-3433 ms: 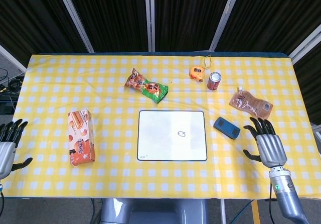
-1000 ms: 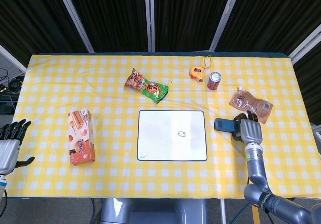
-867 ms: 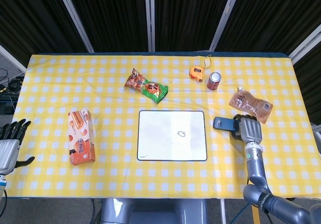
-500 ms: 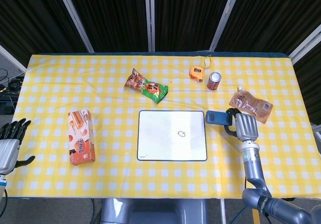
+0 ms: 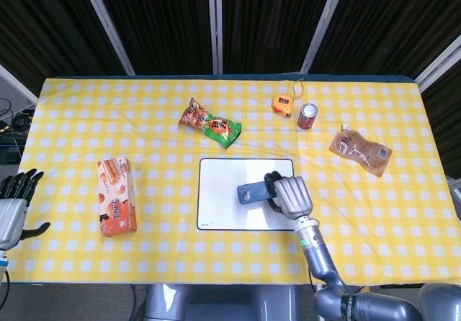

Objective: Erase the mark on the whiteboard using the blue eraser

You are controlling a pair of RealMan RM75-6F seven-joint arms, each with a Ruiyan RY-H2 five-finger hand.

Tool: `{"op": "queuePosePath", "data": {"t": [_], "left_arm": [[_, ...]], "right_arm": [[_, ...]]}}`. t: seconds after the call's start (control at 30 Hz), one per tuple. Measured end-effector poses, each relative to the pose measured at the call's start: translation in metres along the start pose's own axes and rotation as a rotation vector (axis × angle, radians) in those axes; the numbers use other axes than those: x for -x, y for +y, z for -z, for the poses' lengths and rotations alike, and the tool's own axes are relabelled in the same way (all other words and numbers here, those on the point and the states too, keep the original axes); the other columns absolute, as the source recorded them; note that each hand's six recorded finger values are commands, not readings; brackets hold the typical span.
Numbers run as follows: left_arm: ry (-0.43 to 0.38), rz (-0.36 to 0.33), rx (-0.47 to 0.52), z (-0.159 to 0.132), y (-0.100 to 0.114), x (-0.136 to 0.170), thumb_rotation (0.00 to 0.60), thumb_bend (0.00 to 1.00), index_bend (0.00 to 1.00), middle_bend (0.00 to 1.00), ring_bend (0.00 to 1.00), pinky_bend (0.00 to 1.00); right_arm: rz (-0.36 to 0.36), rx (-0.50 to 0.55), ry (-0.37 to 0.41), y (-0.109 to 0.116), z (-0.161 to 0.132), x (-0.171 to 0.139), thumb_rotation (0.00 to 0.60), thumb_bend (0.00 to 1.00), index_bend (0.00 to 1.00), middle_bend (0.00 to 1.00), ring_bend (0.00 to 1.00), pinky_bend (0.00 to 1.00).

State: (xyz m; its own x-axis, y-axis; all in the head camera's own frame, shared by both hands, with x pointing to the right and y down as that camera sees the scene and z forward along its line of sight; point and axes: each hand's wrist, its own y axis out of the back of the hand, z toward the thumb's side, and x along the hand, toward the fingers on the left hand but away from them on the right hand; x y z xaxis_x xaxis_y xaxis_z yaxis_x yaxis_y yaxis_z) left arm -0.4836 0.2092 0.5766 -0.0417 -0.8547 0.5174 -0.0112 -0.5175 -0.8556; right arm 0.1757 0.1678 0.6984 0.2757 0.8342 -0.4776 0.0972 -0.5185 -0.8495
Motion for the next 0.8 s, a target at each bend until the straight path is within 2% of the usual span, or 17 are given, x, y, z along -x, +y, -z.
{"op": "queuePosePath", "data": {"t": [0.13, 0.33, 0.63, 0.8], "left_arm": [[0.001, 0.004, 0.008, 0.001, 0.000, 0.000, 0.600, 0.18, 0.00, 0.00, 0.00, 0.00], [0.001, 0.008, 0.015, 0.003, 0.000, -0.001, 0.600, 0.18, 0.00, 0.00, 0.00, 0.00], [0.000, 0.010, 0.012, 0.002, 0.000, -0.001, 0.600, 0.18, 0.00, 0.00, 0.00, 0.00], [-0.002, 0.008, 0.010, 0.001, 0.000, -0.001, 0.600, 0.18, 0.00, 0.00, 0.00, 0.00]], "right_arm": [[-0.039, -0.020, 0.028, -0.019, -0.023, 0.001, 0.600, 0.38, 0.85, 0.72, 0.64, 0.68], [-0.070, -0.036, 0.033, -0.034, -0.035, 0.004, 0.600, 0.37, 0.85, 0.72, 0.64, 0.68], [-0.053, -0.083, 0.017, -0.036, -0.028, 0.009, 0.600, 0.37, 0.86, 0.72, 0.64, 0.68], [-0.019, -0.165, -0.004, -0.033, -0.014, 0.013, 0.600, 0.37, 0.86, 0.72, 0.64, 0.68]]}}
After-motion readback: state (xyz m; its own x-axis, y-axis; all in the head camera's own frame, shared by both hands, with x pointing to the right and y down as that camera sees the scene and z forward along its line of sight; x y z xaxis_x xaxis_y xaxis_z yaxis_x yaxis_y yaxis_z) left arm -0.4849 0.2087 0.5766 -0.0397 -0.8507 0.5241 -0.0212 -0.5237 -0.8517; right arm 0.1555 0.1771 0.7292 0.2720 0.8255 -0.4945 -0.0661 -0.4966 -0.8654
